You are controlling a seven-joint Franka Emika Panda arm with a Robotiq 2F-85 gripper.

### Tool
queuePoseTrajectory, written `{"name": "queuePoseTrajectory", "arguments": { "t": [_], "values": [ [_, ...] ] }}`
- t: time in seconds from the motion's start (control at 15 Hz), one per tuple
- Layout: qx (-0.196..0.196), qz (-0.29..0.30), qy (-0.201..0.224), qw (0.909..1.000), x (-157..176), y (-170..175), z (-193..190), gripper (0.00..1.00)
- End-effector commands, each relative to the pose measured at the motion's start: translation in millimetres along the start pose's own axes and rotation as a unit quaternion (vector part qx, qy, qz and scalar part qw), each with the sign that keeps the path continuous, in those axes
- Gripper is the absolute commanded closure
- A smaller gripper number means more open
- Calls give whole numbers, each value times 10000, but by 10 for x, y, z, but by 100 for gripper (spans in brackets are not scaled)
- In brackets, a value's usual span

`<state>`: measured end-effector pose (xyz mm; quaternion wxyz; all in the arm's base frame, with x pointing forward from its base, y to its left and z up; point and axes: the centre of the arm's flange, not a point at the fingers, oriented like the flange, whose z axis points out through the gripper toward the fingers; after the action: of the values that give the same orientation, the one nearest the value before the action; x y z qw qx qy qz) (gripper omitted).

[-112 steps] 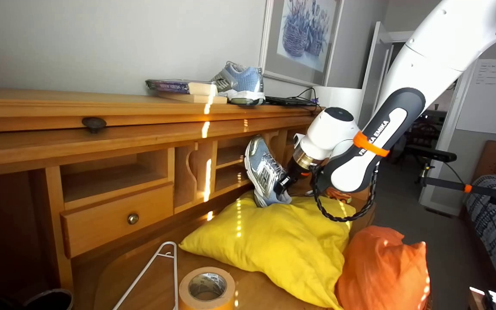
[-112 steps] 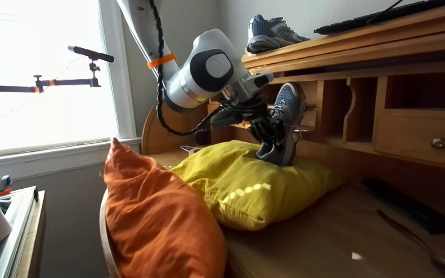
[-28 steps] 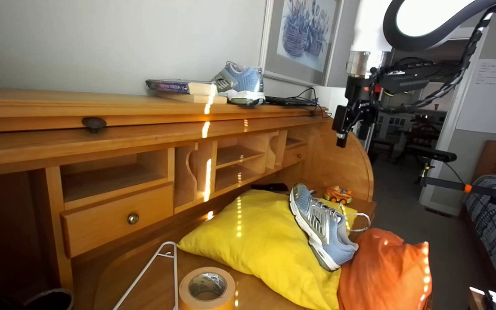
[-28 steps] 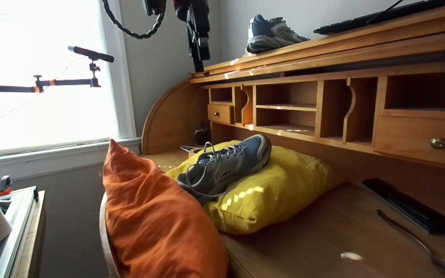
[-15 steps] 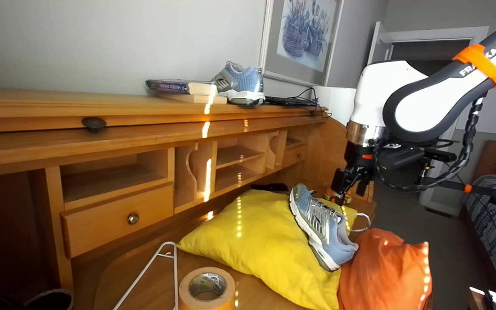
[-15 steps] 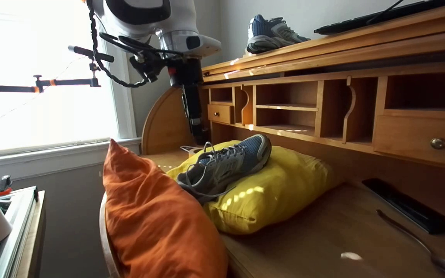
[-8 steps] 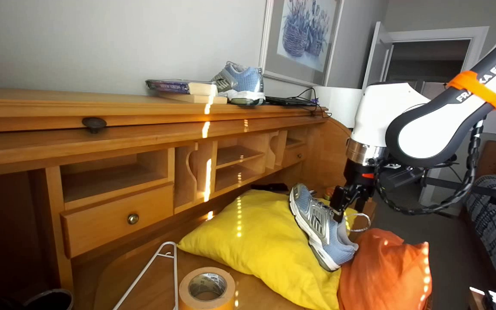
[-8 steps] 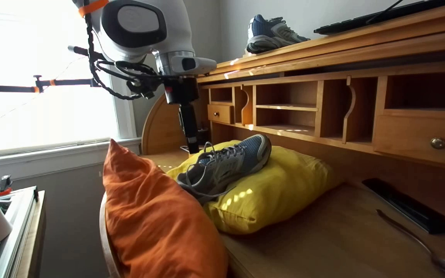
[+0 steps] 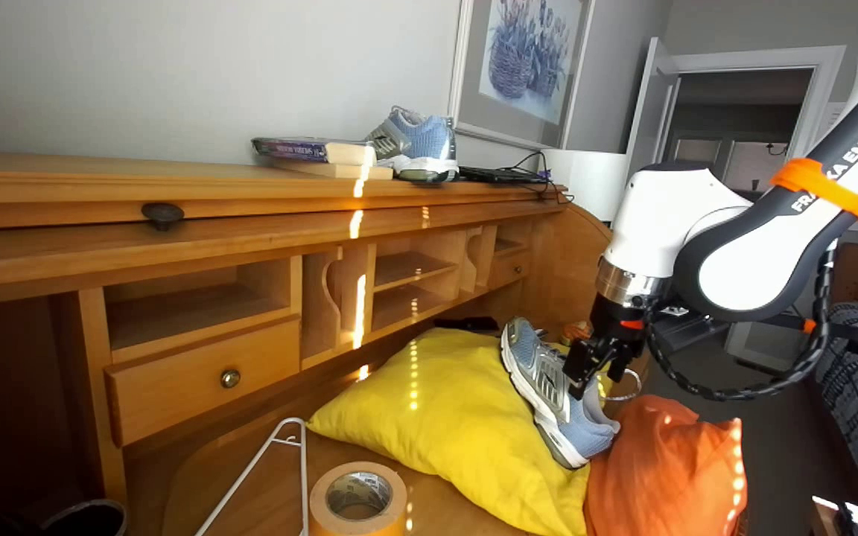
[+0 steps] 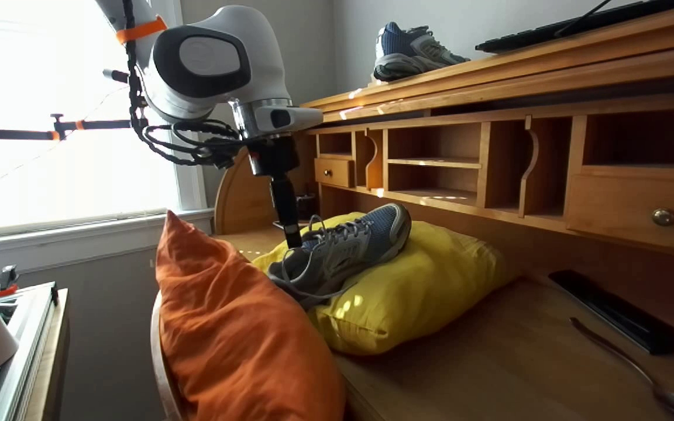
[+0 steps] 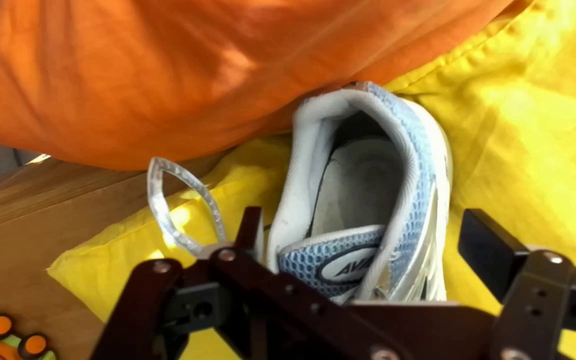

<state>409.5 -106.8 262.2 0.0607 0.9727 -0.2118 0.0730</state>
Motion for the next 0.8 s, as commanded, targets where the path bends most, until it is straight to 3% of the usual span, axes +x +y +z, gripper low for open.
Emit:
{"name": "queuePoseTrajectory", "arguments": {
  "t": [0.0, 0.73],
  "values": [
    [-74, 125, 231, 9996, -51, -79, 161, 0],
    [-206, 121, 562, 9981, -14, -199, 335, 0]
  ]
}}
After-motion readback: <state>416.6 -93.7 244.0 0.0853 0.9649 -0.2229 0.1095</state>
